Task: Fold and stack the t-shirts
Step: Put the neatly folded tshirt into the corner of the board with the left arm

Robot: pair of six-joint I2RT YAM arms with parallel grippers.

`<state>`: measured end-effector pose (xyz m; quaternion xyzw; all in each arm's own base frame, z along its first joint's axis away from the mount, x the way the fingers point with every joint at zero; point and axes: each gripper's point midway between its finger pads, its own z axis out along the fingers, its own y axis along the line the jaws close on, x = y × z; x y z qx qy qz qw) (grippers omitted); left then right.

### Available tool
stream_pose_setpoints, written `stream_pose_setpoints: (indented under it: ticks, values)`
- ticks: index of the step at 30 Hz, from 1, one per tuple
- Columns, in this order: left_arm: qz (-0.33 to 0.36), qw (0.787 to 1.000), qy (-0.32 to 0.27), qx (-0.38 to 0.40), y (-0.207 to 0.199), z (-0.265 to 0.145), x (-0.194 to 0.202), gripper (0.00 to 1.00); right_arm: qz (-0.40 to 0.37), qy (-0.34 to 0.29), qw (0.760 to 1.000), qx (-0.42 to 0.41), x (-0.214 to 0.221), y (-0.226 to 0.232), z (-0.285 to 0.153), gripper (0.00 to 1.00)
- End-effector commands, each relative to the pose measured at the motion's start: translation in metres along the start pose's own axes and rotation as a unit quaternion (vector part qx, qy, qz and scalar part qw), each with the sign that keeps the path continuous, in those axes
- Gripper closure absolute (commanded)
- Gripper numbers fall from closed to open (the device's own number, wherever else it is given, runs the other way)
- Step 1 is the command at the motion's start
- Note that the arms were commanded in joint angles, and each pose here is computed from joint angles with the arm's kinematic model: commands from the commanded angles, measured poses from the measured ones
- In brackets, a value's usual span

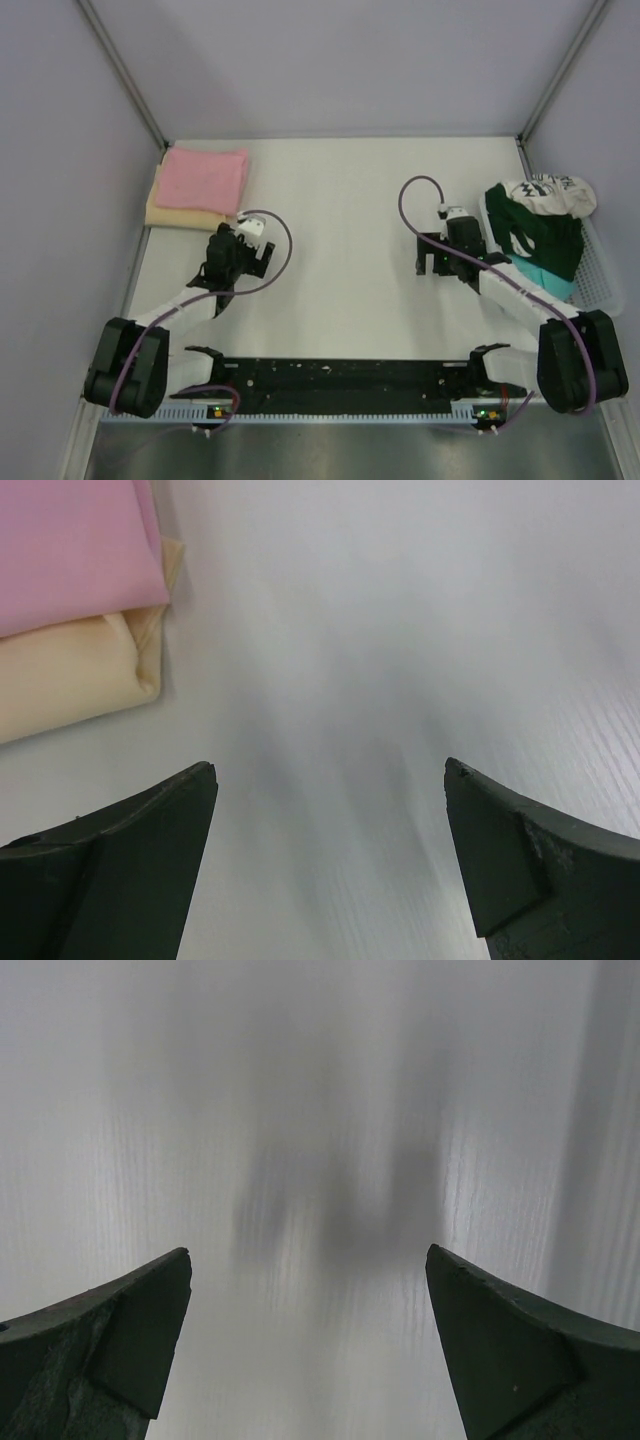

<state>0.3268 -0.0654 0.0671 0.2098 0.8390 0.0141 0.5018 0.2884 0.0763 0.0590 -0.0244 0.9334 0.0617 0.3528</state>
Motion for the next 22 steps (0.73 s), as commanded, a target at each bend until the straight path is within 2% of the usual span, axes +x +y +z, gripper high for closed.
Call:
stream_pose_setpoints:
  ticks: [1,8,22]
  values:
    - [-0.039,0.990,-0.114,-0.067,0.0250,0.0005,-0.0456,0.01,0.011,-0.067,0.997,0.022,-0.0284,-0.0064,-0.0023,0.01]
    - [-0.036,0.989,-0.131,-0.063,0.0228,-0.0045,-0.0488,0.01,0.009,-0.088,0.996,0.029,-0.0353,-0.0093,-0.0054,0.01]
    - [-0.037,0.990,-0.122,-0.066,0.0245,-0.0016,-0.0471,0.01,0.009,-0.094,0.995,0.030,-0.0364,-0.0101,-0.0070,0.01]
